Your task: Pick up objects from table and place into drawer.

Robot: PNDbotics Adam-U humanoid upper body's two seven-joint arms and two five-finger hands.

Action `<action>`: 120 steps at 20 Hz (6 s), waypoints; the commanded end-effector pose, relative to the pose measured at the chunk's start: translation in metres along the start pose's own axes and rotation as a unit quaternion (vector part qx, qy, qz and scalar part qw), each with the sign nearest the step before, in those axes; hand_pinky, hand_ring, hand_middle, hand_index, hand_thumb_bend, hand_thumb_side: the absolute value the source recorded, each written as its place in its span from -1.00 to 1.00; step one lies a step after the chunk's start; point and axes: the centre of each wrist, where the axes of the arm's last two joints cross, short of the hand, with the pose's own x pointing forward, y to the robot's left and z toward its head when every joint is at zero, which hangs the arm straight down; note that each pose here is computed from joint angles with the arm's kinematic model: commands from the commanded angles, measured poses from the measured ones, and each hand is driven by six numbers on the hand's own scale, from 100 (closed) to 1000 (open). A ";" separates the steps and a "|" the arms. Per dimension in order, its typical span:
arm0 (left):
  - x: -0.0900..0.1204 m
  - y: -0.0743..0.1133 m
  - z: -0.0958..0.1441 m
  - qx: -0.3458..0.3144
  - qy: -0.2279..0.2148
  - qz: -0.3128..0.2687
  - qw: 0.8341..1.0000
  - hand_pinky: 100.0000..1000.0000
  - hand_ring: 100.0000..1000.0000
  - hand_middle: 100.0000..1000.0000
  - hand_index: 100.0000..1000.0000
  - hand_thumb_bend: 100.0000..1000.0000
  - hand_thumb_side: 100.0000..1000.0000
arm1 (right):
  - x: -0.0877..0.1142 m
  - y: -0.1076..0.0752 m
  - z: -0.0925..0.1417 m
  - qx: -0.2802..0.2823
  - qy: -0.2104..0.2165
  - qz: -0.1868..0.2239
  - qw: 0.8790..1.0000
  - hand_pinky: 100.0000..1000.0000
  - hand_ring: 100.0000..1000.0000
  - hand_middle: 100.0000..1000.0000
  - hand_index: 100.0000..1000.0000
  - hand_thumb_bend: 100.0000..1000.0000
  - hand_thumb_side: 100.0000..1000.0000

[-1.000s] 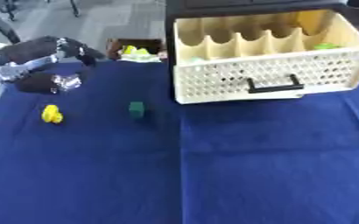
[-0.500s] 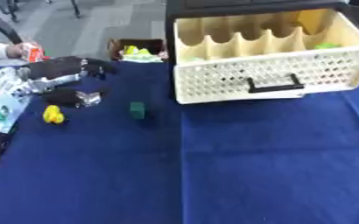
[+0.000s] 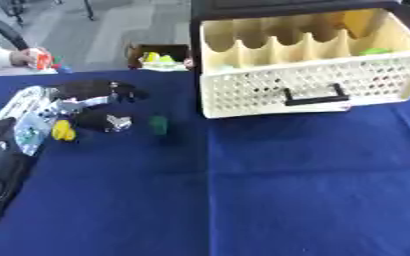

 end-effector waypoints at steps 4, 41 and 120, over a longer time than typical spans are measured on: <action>-0.003 0.025 0.005 -0.116 -0.092 -0.099 0.984 0.52 0.60 0.56 0.96 -1.00 1.00 | 0.007 -0.005 -0.003 -0.007 -0.008 0.002 1.000 0.53 -0.51 -0.55 0.38 -1.00 0.36; 0.011 0.029 -0.016 -0.166 -0.085 -0.152 0.971 0.53 0.57 0.48 1.00 -0.36 1.00 | 0.003 -0.002 0.000 -0.026 0.013 -0.018 0.999 0.55 -0.52 -0.56 0.35 -1.00 0.36; -0.010 0.020 -0.015 -0.047 0.037 -0.070 0.996 0.42 0.57 0.46 0.93 -0.87 1.00 | -0.006 -0.004 0.011 -0.050 0.056 -0.025 0.997 0.66 -0.57 -0.64 0.31 -1.00 0.32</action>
